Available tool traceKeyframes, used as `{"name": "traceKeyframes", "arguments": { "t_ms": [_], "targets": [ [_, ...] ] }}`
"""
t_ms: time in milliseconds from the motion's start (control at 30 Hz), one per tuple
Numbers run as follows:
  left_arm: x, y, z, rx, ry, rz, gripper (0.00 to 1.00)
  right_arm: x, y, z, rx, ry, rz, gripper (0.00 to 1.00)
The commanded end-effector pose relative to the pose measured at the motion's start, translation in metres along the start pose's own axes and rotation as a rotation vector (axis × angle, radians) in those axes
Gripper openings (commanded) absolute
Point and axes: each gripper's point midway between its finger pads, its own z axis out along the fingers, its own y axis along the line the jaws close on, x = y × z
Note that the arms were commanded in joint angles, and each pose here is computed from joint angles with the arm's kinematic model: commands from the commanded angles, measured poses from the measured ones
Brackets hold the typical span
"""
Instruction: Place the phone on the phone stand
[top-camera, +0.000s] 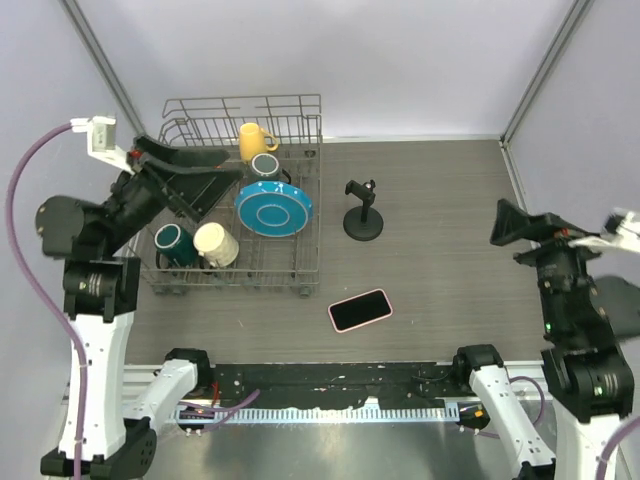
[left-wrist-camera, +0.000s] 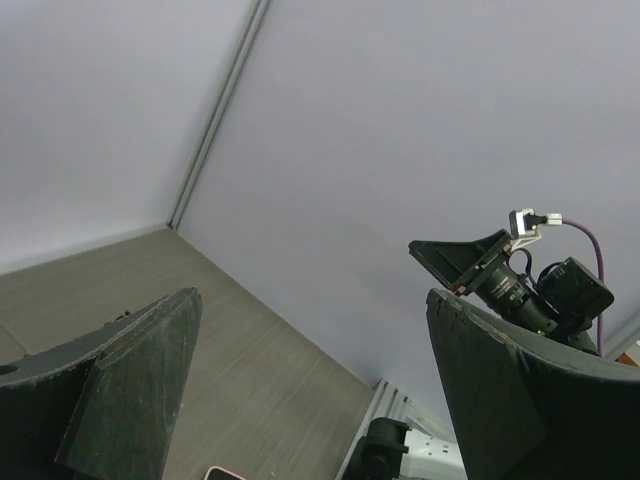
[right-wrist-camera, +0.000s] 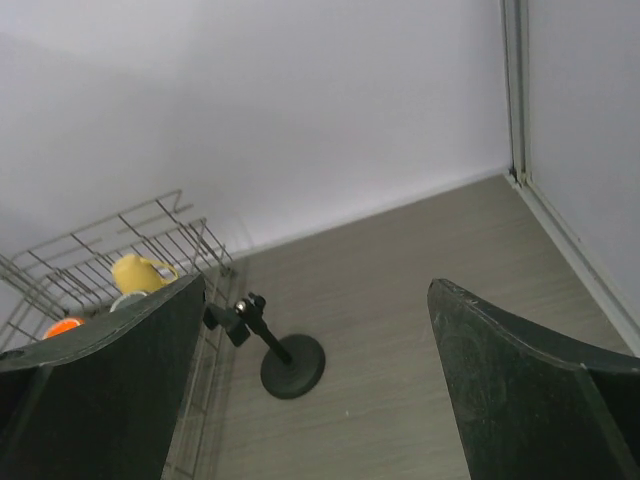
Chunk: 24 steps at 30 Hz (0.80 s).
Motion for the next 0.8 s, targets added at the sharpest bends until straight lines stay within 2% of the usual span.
{"name": "traceKeyframes", "arguments": {
  "t_ms": [0, 233, 367, 500, 533, 700, 767],
  "targets": [
    [0.026, 0.054, 0.016, -0.094, 0.068, -0.129, 1.00, 0.054, -0.003, 0.032, 0.024, 0.208, -0.034, 0.99],
    [0.085, 0.110, 0.051, -0.204, 0.210, -0.231, 0.97, 0.152, 0.003, 0.056, -0.032, 0.541, 0.000, 0.99],
    [0.112, 0.107, 0.080, -0.187, 0.298, -0.241, 0.96, 0.220, -0.004, 0.053, 0.024, 0.822, 0.035, 0.99],
    [0.132, 0.117, 0.090, -0.224, 0.377, -0.153, 0.94, 0.251, -0.007, 0.030, 0.098, 0.885, -0.027, 0.99],
    [0.138, 0.122, 0.088, -0.244, 0.395, -0.141, 0.94, 0.262, 0.006, 0.019, 0.050, 0.918, -0.042, 0.99],
    [0.149, 0.150, 0.079, -0.347, 0.389, -0.071, 0.94, 0.323, 0.025, -0.027, 0.031, 1.069, -0.019, 0.99],
    [0.156, 0.153, 0.075, -0.350, 0.402, -0.072, 0.94, 0.336, 0.036, -0.033, 0.002, 1.058, -0.039, 0.99]
  ]
}}
